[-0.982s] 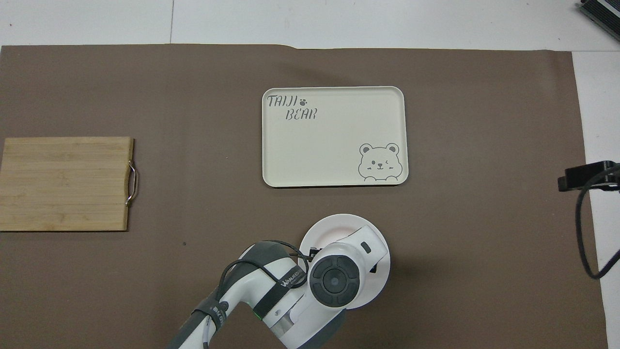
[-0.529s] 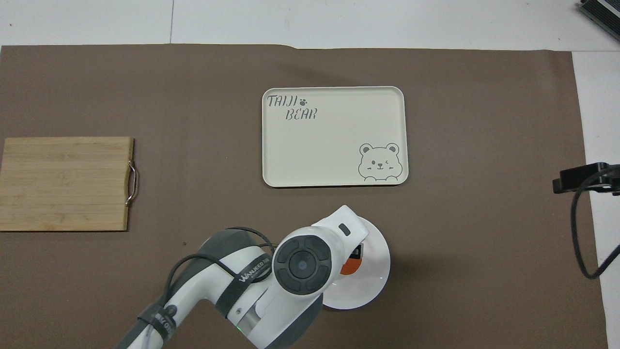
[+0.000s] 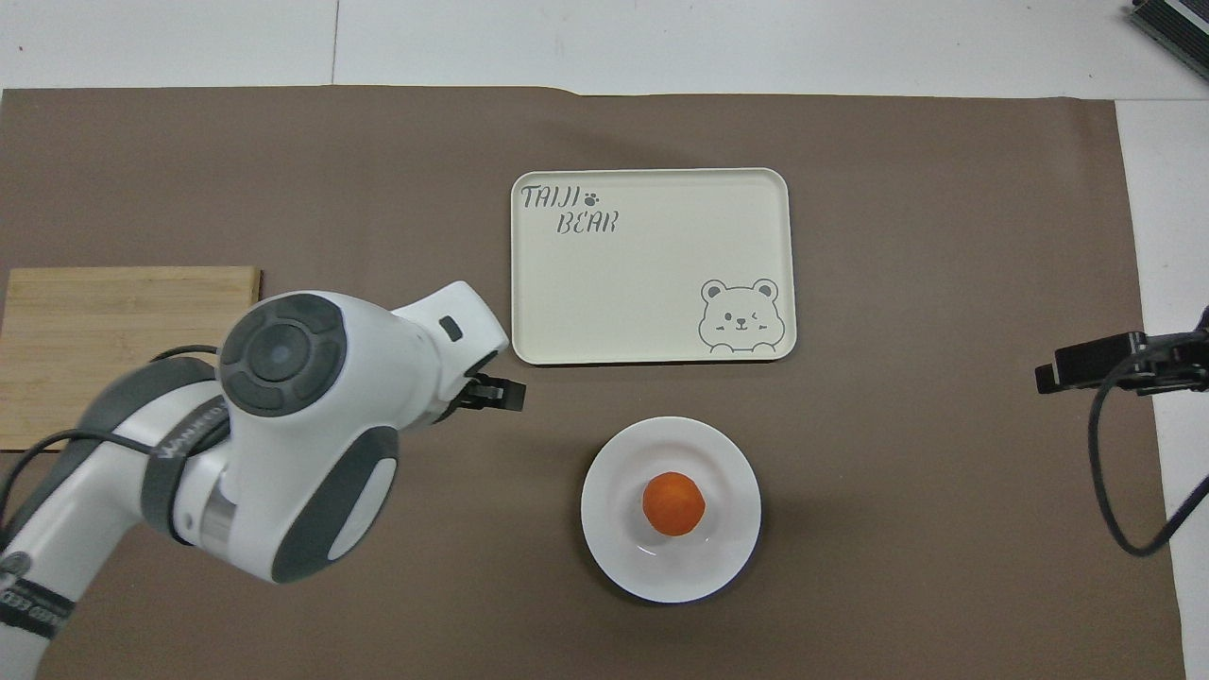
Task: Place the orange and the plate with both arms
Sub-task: 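Retract the left gripper to the board while the right gripper advances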
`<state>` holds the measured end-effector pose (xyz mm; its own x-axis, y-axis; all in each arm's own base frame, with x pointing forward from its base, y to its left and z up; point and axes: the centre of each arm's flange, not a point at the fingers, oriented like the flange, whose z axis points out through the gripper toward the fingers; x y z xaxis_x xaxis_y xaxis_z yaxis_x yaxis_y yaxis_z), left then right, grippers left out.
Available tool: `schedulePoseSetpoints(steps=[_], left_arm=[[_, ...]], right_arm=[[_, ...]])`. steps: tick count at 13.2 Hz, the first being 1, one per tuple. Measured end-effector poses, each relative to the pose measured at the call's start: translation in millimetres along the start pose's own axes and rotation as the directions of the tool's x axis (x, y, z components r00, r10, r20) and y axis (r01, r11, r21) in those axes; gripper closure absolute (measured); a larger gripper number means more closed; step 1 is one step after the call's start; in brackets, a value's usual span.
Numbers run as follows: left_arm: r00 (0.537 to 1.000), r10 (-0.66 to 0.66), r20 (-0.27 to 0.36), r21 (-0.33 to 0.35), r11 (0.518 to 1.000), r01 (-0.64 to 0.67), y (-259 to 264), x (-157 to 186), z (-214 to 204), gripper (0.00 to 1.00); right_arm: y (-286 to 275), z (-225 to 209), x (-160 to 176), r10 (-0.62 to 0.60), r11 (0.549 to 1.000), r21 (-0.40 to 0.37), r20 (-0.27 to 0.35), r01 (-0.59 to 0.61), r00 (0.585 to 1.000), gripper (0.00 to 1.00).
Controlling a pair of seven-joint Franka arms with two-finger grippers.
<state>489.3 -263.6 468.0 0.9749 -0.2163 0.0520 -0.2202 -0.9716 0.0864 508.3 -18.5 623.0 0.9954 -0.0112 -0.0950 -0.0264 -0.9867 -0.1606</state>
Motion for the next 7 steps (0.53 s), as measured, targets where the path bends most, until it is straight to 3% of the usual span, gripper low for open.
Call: schedulePoseSetpoints(steps=[4,7], left_arm=[[0.997,0.052,-0.057,0.015,0.999,-0.051,-127,10,-67,0.0],[0.995,0.069,-0.074,0.028,0.997,-0.067,-185,11,-131,0.0]], right_arm=[[-6,25,-2,-0.027,0.994,0.107,0.025,0.025,0.999,0.0],[-11,47,-5,-0.066,0.979,0.195,0.047,0.056,0.997,0.0]])
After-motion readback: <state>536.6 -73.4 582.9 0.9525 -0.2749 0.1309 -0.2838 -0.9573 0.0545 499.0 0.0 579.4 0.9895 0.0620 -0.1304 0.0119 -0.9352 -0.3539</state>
